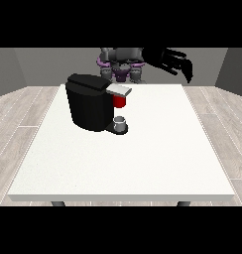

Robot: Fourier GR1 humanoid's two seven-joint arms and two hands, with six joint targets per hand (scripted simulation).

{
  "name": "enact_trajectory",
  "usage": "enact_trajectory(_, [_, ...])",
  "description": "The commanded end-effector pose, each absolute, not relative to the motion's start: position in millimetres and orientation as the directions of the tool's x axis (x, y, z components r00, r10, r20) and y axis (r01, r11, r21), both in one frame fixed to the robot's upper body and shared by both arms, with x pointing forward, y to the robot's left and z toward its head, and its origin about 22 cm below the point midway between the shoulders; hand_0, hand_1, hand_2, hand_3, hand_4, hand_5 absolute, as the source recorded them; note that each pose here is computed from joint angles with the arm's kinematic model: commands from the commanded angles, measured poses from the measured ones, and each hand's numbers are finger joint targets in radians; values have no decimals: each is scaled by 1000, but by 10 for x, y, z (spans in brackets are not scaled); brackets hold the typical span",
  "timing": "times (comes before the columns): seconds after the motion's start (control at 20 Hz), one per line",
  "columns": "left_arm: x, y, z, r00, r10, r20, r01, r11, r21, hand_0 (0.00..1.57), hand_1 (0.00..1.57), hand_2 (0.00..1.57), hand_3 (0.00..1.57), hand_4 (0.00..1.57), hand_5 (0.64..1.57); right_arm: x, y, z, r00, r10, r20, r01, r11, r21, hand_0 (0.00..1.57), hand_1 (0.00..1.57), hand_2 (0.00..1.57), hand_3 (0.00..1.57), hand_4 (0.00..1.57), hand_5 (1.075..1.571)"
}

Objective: Insert the coffee pod into the coffee machine and close the lid

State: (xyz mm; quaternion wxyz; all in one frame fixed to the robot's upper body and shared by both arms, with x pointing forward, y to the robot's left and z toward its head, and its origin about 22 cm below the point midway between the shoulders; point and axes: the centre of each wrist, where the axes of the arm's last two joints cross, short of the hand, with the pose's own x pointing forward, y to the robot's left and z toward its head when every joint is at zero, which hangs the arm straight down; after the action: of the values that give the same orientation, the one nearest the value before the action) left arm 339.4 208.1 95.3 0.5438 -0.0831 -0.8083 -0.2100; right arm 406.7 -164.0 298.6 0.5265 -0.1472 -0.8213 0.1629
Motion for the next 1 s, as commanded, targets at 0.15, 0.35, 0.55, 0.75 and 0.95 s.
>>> enact_trajectory(0.15, [3374,2193,986,-411,-98,906,372,890,265,0,0,0,0,328,1571,4201,-1488,3037,-438,353,827,17,923,-385,0,0,0,0,0,1571])
enact_trajectory(0.35, [3370,2094,1066,-409,-93,908,355,900,252,0,0,0,0,318,1571,4283,-1431,2841,-448,351,822,1,920,-393,0,0,0,0,98,1571])
enact_trajectory(0.55, [3277,2084,1043,-403,-83,911,397,881,256,0,0,0,0,322,1571,4362,-1490,2790,-432,318,844,-29,930,-366,0,0,0,0,0,1571])
enact_trajectory(0.75, [3224,2144,739,-341,-92,936,366,904,222,0,0,0,0,246,1571,4241,-1010,2516,-490,260,832,-129,922,-365,0,0,0,0,0,1571])
enact_trajectory(0.95, [3150,2241,534,-266,-94,959,313,933,178,0,0,0,0,266,1571,4126,-729,2116,-487,204,849,-230,908,-349,0,0,0,0,181,1571])
